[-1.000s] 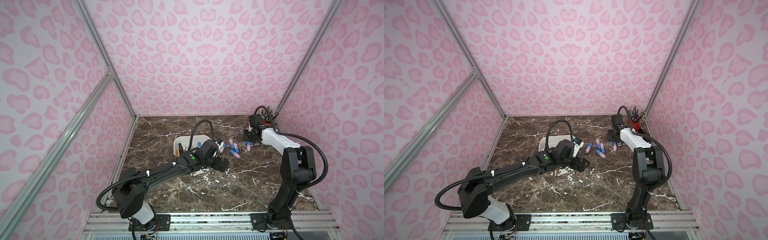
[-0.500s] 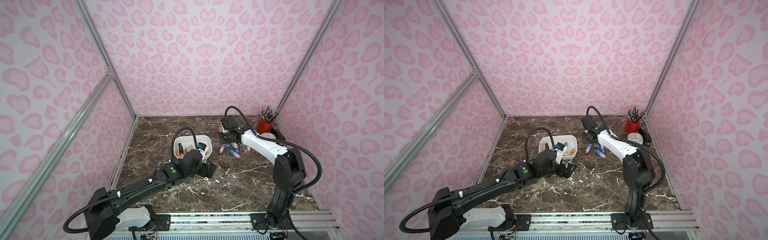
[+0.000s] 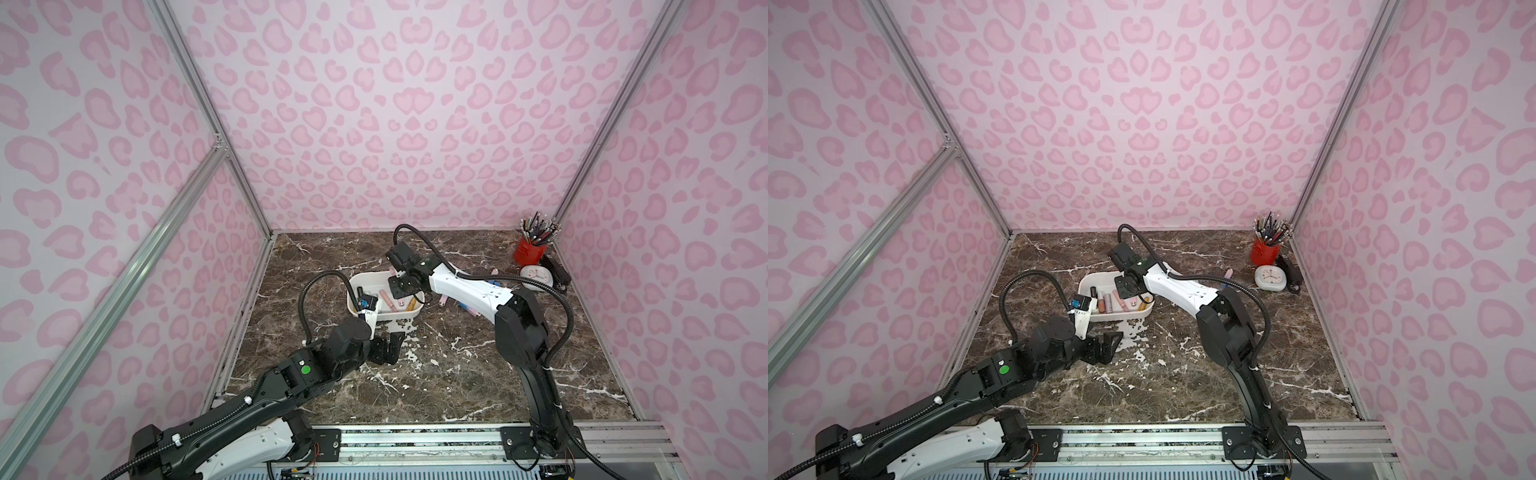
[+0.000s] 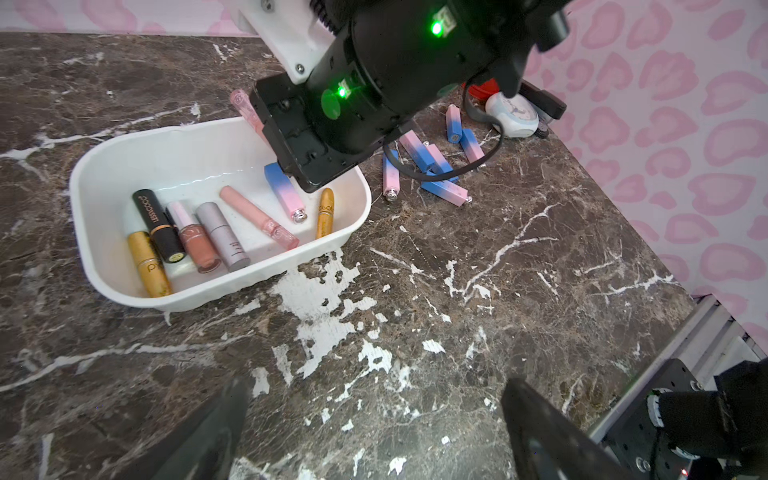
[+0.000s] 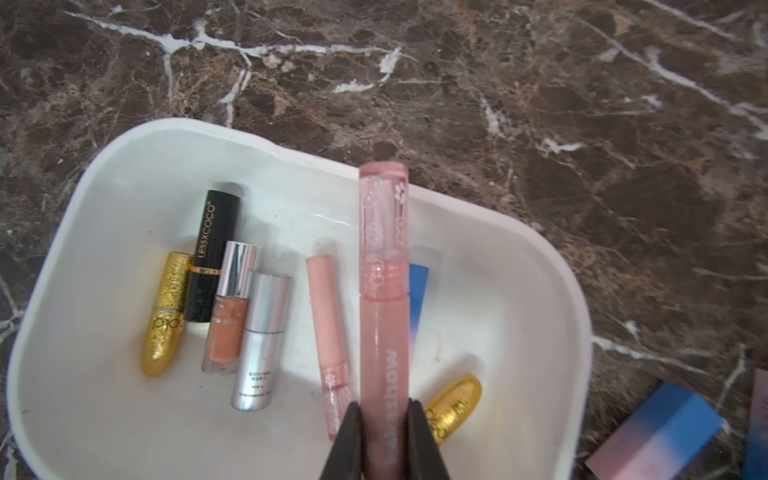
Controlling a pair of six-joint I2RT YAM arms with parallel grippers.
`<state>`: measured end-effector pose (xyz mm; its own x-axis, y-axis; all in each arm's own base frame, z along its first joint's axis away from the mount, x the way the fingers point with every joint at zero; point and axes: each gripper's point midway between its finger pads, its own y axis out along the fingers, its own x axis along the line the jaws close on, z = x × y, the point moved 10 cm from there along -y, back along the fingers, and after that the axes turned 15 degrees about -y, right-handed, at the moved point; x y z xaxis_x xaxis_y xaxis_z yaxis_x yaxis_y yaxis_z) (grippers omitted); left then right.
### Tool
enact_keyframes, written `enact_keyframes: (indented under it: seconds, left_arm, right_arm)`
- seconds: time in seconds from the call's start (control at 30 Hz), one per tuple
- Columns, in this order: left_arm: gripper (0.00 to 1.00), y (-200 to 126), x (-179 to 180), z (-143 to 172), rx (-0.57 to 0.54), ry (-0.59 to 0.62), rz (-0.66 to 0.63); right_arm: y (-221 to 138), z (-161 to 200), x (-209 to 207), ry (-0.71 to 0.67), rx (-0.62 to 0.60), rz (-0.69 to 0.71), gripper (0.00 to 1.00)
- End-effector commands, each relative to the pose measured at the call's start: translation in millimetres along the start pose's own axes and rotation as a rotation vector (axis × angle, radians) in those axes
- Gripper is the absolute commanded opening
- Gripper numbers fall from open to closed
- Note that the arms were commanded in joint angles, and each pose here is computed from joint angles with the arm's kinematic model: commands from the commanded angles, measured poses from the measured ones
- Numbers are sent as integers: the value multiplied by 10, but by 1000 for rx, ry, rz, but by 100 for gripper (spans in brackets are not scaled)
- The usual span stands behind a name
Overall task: Put the lipstick into the storage box
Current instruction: Place the lipstick in the storage box.
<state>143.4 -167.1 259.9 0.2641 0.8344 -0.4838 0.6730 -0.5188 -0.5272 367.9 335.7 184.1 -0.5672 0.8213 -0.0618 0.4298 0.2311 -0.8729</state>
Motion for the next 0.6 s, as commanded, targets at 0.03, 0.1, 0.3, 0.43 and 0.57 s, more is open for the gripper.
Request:
enact_keyframes:
  seconds: [0.03,0.1,0.3,0.43,0.57]
  left_arm:
    - [98,-84,86,-8,-38,0,-57]
    - [98,-106,104,-12,-46,-1,-64]
    - [98,-102,116,-11,-48,5,-80]
    - [98,-85,99,-23,-47,7,-81]
    - [98,-66,86,-36,-46,15,-90]
  right_arm:
    - [175,54,107,-15,58,-14,16]
    - [243,79,122,-14,69,-25,18]
    - [277,121,141,-17,85,-45,32]
    - [121,100,152,-34,55,-70,40]
    - [-105,93,120,-41,19,-89,41]
